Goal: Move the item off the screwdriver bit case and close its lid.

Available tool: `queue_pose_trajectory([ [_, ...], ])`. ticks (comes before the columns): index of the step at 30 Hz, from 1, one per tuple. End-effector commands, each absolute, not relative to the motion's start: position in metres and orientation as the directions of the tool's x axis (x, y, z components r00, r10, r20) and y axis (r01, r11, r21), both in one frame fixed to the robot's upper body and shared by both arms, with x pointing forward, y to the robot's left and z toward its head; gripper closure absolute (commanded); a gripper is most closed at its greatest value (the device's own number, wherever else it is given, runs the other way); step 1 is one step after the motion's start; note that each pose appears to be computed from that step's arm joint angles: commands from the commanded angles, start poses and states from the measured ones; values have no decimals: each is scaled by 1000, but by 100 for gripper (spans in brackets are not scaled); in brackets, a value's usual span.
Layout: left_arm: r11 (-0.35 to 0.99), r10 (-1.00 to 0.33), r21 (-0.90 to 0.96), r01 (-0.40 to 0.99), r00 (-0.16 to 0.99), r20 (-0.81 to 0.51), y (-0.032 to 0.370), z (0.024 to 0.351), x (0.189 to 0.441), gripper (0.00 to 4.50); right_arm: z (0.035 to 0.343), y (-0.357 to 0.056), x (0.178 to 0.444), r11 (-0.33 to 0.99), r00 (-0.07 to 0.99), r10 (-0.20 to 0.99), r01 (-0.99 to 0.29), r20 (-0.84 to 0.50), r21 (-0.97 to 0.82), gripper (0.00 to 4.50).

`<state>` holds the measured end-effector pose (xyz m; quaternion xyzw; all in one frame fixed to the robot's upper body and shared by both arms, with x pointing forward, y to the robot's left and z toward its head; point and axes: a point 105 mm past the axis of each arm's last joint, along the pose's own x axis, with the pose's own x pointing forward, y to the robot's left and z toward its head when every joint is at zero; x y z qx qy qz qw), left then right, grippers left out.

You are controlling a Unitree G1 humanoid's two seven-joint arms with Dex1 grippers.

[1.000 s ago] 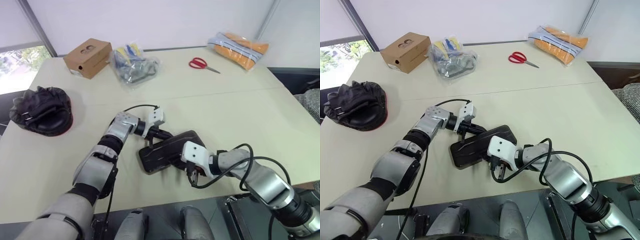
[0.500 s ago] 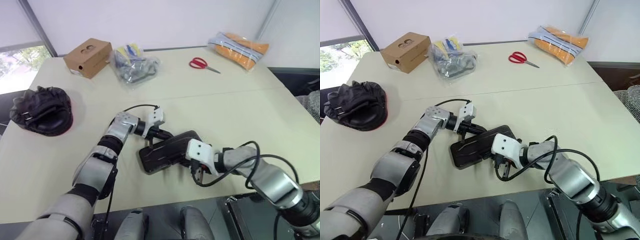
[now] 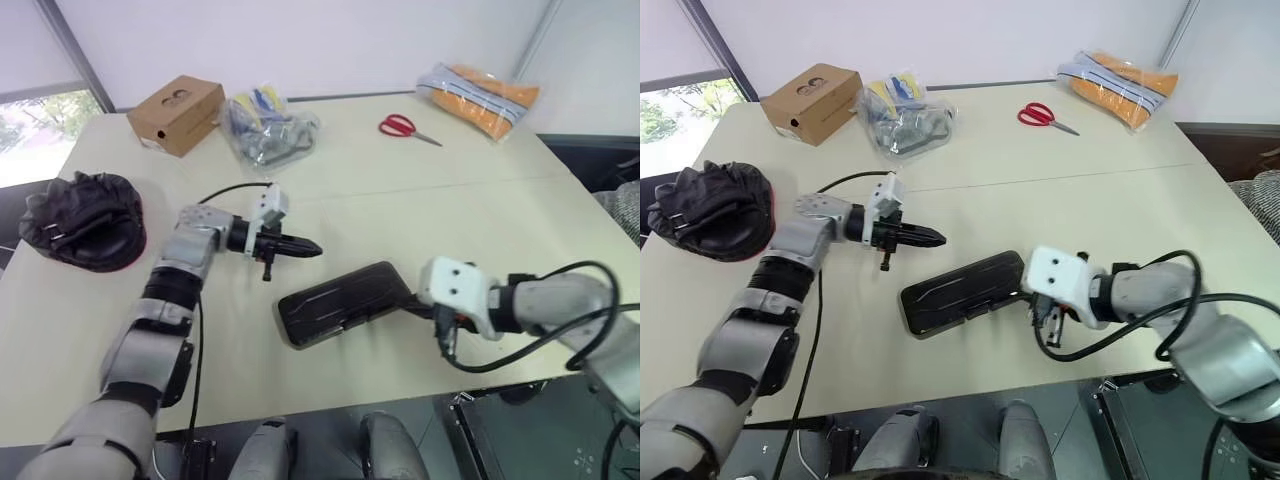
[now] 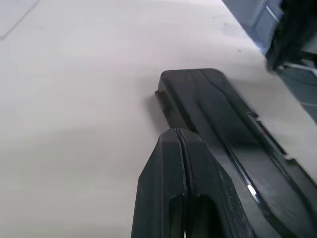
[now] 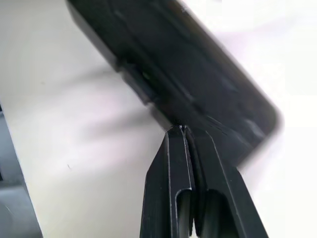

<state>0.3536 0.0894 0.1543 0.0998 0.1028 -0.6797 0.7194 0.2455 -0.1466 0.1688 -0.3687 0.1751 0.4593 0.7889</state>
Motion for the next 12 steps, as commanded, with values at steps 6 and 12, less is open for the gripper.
queue_pose_trajectory([
  [6, 29, -966, -17, 999, 24, -256, 117, 191, 312, 450, 214, -164, 244, 276, 571, 584, -808, -577, -521, 444],
  [12, 74, -948, 13, 997, 75, -309, 130, 192, 292, 450, 220, -168, 244, 257, 560, 591, -813, -582, -522, 444],
])
